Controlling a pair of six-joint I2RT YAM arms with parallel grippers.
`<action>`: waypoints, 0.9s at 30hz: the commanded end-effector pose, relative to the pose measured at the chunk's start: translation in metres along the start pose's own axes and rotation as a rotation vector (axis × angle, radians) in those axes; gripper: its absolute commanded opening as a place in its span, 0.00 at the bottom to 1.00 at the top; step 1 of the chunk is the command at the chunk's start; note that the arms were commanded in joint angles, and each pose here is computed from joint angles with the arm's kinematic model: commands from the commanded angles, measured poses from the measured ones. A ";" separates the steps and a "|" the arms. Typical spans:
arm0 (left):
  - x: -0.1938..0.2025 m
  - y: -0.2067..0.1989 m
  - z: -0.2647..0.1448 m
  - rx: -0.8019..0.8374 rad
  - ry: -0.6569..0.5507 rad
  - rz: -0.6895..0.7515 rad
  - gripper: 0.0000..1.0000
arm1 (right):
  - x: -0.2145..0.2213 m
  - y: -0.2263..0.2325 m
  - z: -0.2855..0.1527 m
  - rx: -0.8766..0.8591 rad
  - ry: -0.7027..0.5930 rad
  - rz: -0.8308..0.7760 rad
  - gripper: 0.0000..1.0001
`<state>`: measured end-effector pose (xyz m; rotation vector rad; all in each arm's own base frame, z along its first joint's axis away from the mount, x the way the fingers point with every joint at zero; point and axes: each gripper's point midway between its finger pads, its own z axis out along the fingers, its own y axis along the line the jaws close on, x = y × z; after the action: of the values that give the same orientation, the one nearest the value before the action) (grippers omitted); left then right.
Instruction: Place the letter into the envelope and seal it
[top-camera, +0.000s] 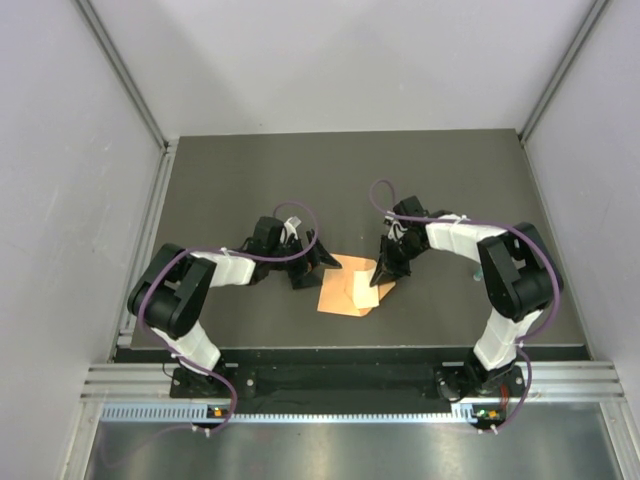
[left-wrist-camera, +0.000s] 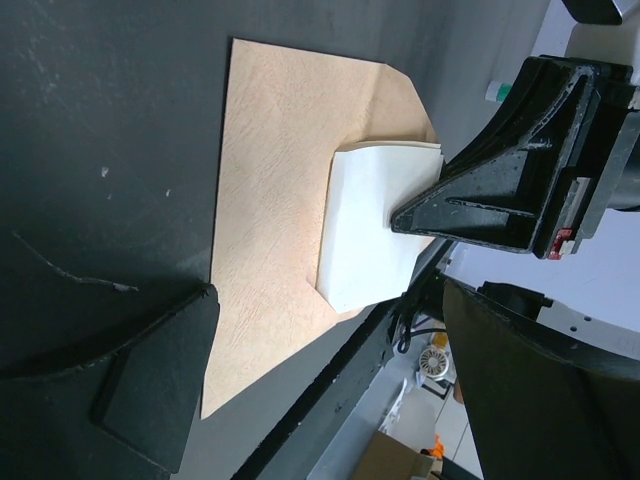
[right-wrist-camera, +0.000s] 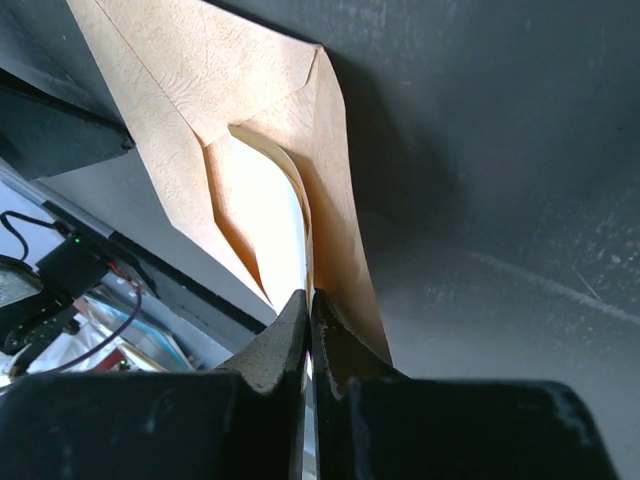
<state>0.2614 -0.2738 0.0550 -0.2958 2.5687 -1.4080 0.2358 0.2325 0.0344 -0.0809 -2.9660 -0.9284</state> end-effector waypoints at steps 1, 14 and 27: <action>0.005 0.014 0.000 -0.058 -0.015 -0.012 0.99 | -0.005 0.018 -0.006 -0.026 0.001 0.034 0.00; 0.009 0.017 0.003 -0.063 0.001 -0.020 0.99 | -0.010 0.014 -0.009 -0.012 -0.096 0.022 0.00; 0.001 0.036 -0.010 -0.368 -0.055 0.156 0.84 | -0.006 0.010 -0.014 0.004 -0.129 0.053 0.00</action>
<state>0.2621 -0.2685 0.0489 -0.2568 2.6343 -1.1705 0.2443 0.2293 0.0437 -0.2018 -3.0515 -0.9134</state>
